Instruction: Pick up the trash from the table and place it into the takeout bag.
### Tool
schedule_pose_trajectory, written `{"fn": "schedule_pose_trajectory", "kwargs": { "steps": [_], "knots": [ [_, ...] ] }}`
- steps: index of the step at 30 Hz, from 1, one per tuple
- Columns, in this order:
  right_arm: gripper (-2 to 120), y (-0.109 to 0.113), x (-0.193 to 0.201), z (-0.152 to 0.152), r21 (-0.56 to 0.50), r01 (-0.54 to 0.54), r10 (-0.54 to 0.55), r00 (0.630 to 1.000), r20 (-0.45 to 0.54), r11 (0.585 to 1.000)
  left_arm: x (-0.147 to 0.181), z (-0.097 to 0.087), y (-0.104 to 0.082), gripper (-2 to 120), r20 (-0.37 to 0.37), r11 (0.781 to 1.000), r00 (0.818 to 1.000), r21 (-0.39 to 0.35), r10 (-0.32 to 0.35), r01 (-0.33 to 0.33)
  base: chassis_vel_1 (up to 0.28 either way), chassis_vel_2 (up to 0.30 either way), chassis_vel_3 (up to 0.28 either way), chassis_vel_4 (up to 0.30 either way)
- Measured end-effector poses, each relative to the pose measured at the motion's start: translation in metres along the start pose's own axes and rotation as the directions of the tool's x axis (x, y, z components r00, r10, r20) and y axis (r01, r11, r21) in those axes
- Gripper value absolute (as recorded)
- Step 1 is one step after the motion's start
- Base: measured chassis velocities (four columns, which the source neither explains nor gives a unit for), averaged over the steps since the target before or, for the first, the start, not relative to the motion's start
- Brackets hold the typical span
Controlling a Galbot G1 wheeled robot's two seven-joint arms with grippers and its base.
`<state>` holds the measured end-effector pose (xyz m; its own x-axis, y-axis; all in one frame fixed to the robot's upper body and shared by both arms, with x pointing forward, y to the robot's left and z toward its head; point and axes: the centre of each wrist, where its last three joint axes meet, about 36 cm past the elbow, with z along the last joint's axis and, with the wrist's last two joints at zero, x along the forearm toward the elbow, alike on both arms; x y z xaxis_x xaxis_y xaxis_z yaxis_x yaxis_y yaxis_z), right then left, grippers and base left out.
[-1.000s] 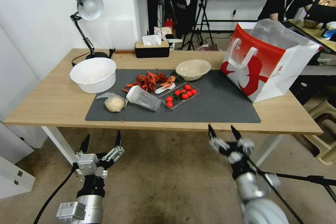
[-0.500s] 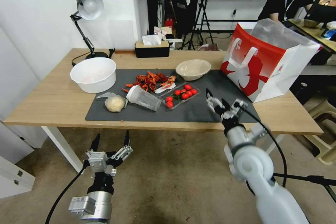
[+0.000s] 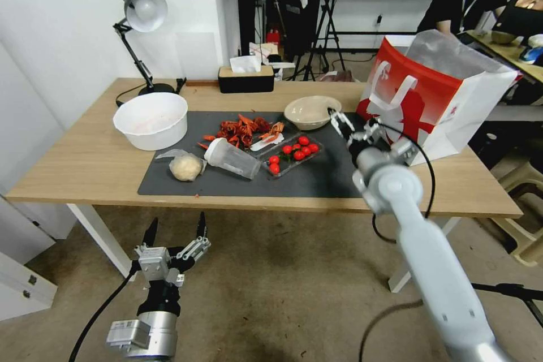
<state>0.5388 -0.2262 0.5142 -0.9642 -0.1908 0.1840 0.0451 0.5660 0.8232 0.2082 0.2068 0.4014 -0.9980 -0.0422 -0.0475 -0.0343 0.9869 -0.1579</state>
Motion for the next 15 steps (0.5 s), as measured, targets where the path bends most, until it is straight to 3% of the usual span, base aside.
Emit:
{"fn": "schedule_pose_trajectory", "kwargs": {
  "steps": [15],
  "knots": [
    [100, 0.006, -0.063, -0.003, -0.044, -0.119, 0.114, 0.987, -0.112, 0.992, 0.001, -0.002, 0.007, 100, 0.007, 1.0, 1.0, -0.01, -0.018, 0.018, 0.0, 0.0, 0.0, 0.0]
  ]
}}
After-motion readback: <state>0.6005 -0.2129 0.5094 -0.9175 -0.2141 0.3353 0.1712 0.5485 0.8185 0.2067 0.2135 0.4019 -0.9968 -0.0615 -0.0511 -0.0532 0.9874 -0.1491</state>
